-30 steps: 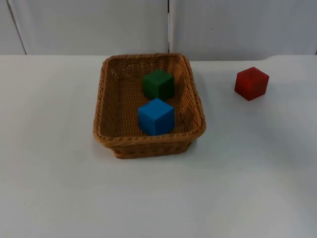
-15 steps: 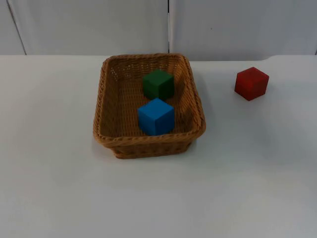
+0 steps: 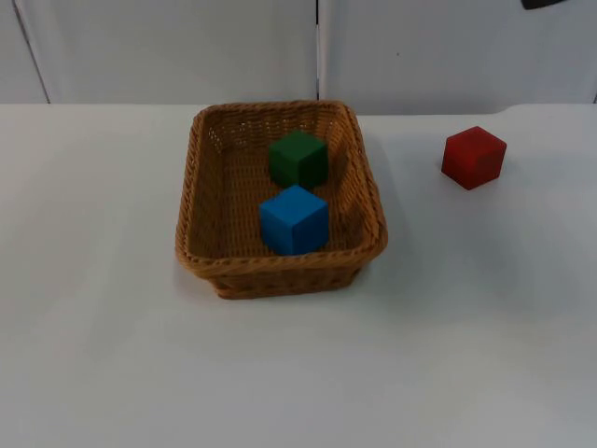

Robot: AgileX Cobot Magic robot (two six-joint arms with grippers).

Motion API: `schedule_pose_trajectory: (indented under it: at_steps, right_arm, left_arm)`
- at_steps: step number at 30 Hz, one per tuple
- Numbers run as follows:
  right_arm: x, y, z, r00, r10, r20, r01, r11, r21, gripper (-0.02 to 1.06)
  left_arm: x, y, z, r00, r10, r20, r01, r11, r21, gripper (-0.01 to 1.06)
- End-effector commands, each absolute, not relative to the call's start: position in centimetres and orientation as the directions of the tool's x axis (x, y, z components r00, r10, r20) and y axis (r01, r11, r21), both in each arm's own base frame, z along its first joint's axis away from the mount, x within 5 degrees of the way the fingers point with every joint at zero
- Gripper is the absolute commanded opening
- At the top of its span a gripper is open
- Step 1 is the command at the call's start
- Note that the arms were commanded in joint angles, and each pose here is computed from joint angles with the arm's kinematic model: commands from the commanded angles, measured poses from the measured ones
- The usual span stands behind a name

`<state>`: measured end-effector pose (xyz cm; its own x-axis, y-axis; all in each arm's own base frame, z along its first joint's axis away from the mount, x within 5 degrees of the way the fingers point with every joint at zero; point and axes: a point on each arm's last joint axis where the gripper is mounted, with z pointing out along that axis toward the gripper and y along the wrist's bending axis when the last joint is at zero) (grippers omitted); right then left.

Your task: Pick up one cube with each hand and place exactly two cubes into the same basket, leaving the remaining cube outside.

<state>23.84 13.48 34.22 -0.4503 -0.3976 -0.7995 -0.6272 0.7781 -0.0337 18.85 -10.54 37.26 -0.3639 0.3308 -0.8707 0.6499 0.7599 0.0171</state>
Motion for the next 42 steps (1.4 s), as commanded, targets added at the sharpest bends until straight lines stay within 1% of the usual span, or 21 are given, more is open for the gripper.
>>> schedule_pose_trajectory:
  at_steps: [1, 6, 12, 20, 24, 31, 36, 40, 42]
  right_arm:
    - [23.2, 13.1, 34.4, -0.442, -0.389, -0.808, -0.625, 0.78, -0.033, 0.73]
    - [21.6, 12.3, 34.6, -0.443, -0.36, -0.821, -0.614, 0.789, -0.015, 0.73]
    - [18.9, 11.0, 34.3, -0.432, -0.351, -0.83, -0.614, 0.789, -0.014, 0.73]
    - [16.2, 9.7, 34.7, -0.416, -0.312, -0.854, -0.605, 0.796, 0.005, 0.73]
    - [14.1, 8.7, 35.1, -0.382, -0.293, -0.876, -0.608, 0.794, -0.001, 0.73]
    - [11.1, 7.3, 35.7, -0.347, -0.272, -0.898, -0.616, 0.788, 0.0, 0.73]
    - [8.2, 5.9, 35.1, -0.292, -0.247, -0.924, -0.619, 0.786, -0.014, 0.73]
    - [6.4, 5.0, 34.3, -0.267, -0.214, -0.94, -0.614, 0.79, -0.005, 0.73]
    - [5.3, 4.5, 34.0, -0.261, -0.215, -0.941, -0.619, 0.785, -0.007, 0.73]
  left_arm:
    - [18.2, -10.4, 37.2, -0.374, 0.31, -0.874, 0.646, 0.763, -0.006, 0.69]
    - [16.0, -9.4, 36.2, -0.378, 0.296, -0.877, 0.641, 0.768, -0.017, 0.69]
    - [12.5, -8.0, 35.6, -0.331, 0.273, -0.903, 0.64, 0.768, -0.003, 0.69]
    - [8.9, -6.7, 36.0, -0.298, 0.267, -0.917, 0.667, 0.745, 0.001, 0.69]
    - [7.2, -6.2, 36.2, -0.278, 0.276, -0.92, 0.686, 0.728, 0.011, 0.69]
    - [5.2, -5.4, 36.4, -0.272, 0.259, -0.927, 0.685, 0.728, 0.002, 0.69]
    - [3.4, -3.9, 36.2, -0.268, 0.265, -0.926, 0.638, 0.77, 0.036, 0.69]
    - [2.1, -2.8, 36.0, -0.268, 0.258, -0.928, 0.594, 0.803, 0.052, 0.69]
    - [1.3, -2.4, 35.8, -0.262, 0.256, -0.931, 0.59, 0.805, 0.055, 0.69]
